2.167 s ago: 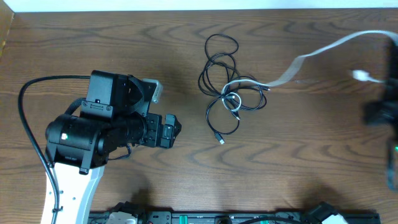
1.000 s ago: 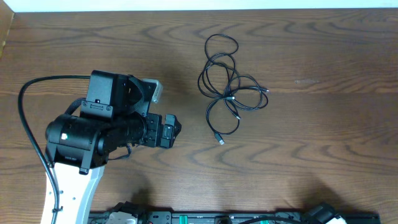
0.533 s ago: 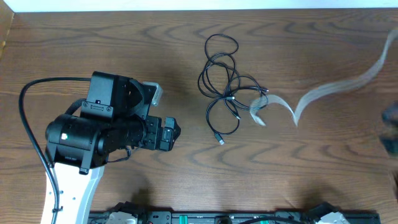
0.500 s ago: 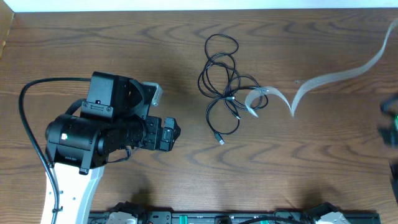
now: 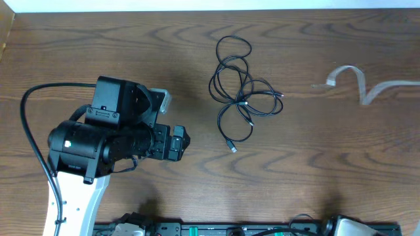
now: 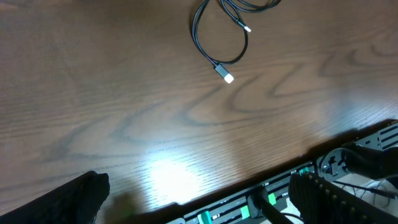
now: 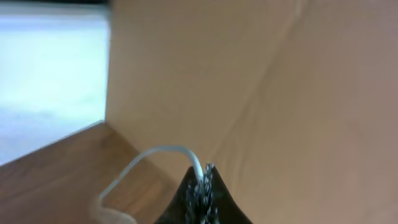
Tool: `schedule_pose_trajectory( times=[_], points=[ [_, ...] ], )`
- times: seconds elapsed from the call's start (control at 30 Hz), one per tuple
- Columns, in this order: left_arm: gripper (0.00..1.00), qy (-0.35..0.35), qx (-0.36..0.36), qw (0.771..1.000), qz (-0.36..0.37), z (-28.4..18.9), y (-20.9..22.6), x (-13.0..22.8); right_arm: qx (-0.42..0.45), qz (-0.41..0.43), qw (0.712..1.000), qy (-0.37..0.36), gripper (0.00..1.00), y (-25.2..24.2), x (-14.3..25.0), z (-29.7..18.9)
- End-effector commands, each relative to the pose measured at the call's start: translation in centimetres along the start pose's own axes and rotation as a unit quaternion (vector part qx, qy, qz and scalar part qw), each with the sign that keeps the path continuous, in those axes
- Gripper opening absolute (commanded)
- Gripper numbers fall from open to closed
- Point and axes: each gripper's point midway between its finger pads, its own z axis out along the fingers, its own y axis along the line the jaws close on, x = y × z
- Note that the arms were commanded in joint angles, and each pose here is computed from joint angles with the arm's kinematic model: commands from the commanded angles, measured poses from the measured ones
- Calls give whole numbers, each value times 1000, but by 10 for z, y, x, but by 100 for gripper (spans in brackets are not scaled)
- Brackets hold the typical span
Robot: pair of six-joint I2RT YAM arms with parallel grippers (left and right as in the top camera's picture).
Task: Untangle cables
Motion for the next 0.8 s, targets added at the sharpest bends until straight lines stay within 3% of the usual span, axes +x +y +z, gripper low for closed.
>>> schedule_pose_trajectory(
  times=[0.0, 0.13, 0.37, 0.4, 0.43, 0.47, 0.5, 0.63, 0.77],
  points=[
    [98, -1, 4, 1000, 2, -4, -2, 0, -58, 173, 981, 57, 1, 0, 29, 41],
    [98, 3, 3, 1000, 0, -4, -2, 2, -109, 229, 956, 151, 1, 7, 83, 88],
    [98, 4, 4, 1000, -5, -4, -2, 3, -176, 242, 908, 294, 1, 42, 175, 136],
    [98, 4, 4, 1000, -7, -4, -2, 3, -181, 241, 900, 314, 7, 49, 188, 140],
    [98, 4, 4, 1000, -8, -4, -2, 3, -184, 239, 894, 332, 42, 54, 200, 142],
    [98, 4, 4, 1000, -8, -4, -2, 3, -187, 236, 886, 353, 85, 60, 213, 143],
    [98, 4, 4, 1000, -9, -4, -2, 3, -196, 230, 878, 371, 99, 67, 225, 144],
    [98, 4, 4, 1000, -12, -4, -2, 3, -200, 225, 858, 417, 99, 78, 255, 144],
    [98, 3, 4, 1000, -12, -3, -2, 2, -220, 231, 845, 429, 99, 88, 254, 134]
  ],
)
